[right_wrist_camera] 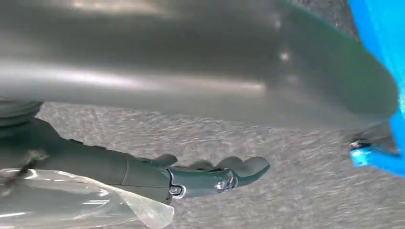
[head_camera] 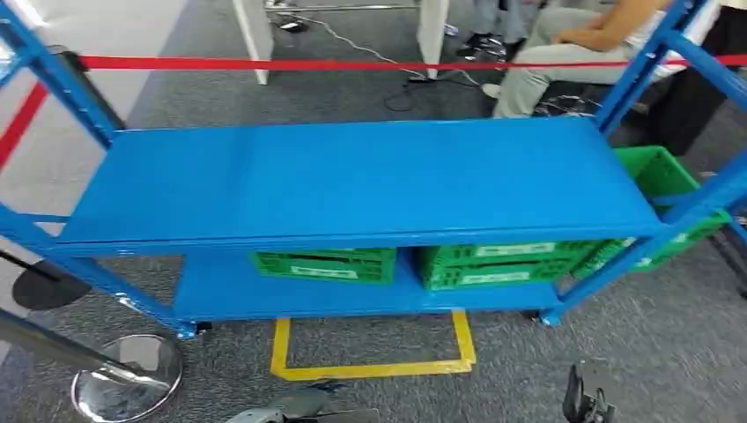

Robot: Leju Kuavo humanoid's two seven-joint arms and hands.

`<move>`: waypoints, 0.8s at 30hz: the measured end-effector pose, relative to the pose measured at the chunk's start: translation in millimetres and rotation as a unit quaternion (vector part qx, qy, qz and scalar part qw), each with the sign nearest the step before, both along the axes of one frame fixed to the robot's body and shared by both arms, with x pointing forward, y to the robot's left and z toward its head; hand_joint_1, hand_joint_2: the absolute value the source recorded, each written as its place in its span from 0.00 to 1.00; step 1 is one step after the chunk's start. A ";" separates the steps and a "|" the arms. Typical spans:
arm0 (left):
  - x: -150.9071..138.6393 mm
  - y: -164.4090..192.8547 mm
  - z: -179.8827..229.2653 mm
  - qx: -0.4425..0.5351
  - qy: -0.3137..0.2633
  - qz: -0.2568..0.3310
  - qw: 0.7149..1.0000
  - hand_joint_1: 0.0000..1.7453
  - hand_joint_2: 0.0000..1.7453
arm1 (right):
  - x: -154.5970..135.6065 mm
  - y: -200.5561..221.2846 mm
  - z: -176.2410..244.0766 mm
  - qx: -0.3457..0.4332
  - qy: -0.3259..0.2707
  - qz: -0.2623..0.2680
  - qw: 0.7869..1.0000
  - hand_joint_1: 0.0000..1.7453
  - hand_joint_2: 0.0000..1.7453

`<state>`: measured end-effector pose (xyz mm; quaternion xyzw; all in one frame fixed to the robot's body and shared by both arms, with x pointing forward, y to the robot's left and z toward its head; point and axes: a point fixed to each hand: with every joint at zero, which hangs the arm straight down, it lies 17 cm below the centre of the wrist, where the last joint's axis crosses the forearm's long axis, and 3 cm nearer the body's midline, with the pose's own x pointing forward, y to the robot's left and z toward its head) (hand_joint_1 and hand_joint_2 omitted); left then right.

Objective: Take the parts from the cabinet and place them on the table.

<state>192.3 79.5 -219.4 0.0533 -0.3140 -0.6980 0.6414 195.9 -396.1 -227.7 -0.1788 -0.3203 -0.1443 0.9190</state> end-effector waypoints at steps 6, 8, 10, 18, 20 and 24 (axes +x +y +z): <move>-1.3 -0.6 -0.2 -0.001 -0.001 -0.003 1.000 0.00 0.00 | -1.2 -1.5 -0.1 -0.005 0.002 0.005 1.000 0.00 0.00; -0.6 1.0 -0.4 0.000 -0.002 -0.003 1.000 0.00 0.00 | 2.3 1.8 0.2 -0.003 0.001 0.007 1.000 0.00 0.00; -2.7 1.9 -1.4 0.001 -0.001 -0.003 1.000 0.00 0.00 | -1.0 2.2 -1.1 -0.002 0.005 0.008 1.000 0.00 0.00; 4.1 1.8 1.2 0.001 -0.016 -0.002 1.000 0.00 1.00 | -9.9 7.9 -7.0 0.020 0.018 0.004 1.000 0.00 0.00; 4.9 2.2 1.4 0.002 -0.017 -0.001 1.000 0.00 1.00 | -8.4 8.0 -6.5 0.019 0.017 0.005 1.000 0.00 1.00; -6.3 12.7 -6.2 0.006 0.011 0.032 0.999 0.00 1.00 | -7.9 17.9 -8.5 0.033 0.020 0.013 0.999 0.00 1.00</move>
